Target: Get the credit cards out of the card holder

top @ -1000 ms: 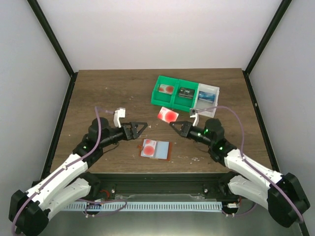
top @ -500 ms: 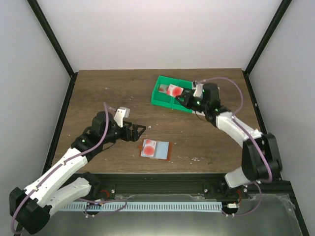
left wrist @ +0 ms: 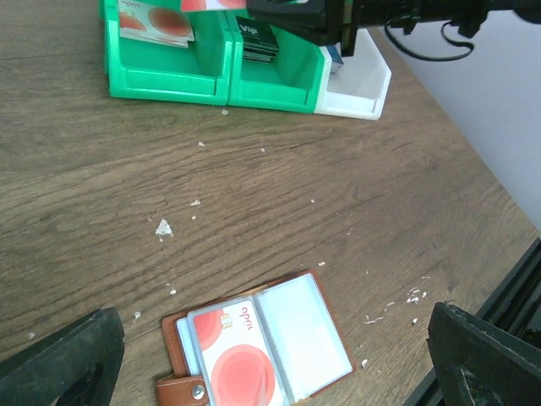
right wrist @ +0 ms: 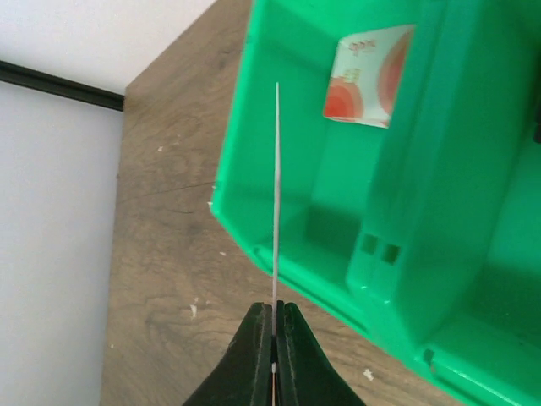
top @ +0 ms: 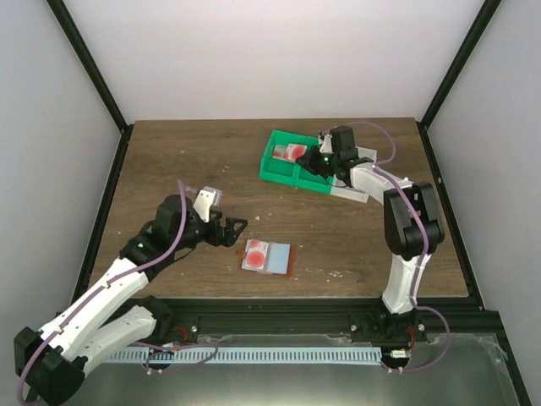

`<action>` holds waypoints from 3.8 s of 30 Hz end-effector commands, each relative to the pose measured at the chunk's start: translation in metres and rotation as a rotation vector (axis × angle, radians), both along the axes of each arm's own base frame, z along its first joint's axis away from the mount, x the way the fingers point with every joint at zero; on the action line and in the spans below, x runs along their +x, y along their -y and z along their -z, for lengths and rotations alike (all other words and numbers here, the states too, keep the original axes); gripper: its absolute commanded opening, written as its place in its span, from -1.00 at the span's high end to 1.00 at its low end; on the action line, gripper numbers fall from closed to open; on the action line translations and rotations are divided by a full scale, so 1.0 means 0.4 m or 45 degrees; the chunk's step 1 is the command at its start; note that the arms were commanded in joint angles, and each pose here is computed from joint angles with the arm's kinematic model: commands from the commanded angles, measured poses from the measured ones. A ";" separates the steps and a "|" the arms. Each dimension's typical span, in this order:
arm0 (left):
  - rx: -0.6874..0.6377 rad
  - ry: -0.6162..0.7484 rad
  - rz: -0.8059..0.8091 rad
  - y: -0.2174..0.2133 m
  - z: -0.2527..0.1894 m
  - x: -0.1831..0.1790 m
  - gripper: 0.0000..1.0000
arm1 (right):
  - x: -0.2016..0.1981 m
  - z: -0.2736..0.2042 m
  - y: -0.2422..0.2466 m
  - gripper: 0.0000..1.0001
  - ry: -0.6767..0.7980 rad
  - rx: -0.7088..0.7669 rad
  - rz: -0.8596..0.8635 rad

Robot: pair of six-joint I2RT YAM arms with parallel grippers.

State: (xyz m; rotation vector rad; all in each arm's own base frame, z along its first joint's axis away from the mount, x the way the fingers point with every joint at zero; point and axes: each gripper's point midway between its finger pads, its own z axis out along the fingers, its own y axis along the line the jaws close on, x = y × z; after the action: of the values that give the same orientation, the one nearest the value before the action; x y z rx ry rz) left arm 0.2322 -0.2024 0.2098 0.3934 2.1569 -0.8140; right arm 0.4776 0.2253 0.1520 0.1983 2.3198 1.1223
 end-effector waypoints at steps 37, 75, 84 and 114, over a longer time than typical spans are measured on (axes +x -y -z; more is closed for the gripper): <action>0.000 0.015 0.023 -0.001 0.004 -0.011 -1.00 | 0.215 0.128 -0.092 0.76 -0.102 0.037 0.033; -0.003 -0.186 -0.074 0.002 0.060 0.006 -0.91 | 0.006 -0.083 -0.024 0.53 0.043 -0.047 -0.040; -0.057 -0.347 0.016 0.053 0.133 -0.007 -0.79 | -0.232 -0.067 0.010 0.50 0.025 -0.032 -0.092; -0.032 -0.728 -0.057 0.059 0.447 -0.046 -0.47 | -0.585 0.042 0.014 0.48 -0.053 0.039 -0.220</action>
State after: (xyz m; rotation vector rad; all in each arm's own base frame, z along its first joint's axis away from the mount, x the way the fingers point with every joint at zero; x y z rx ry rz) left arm 0.2184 -0.2197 0.0354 0.1007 2.6608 -0.9458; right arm 0.2469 0.2153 0.1318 0.0413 2.4152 1.2350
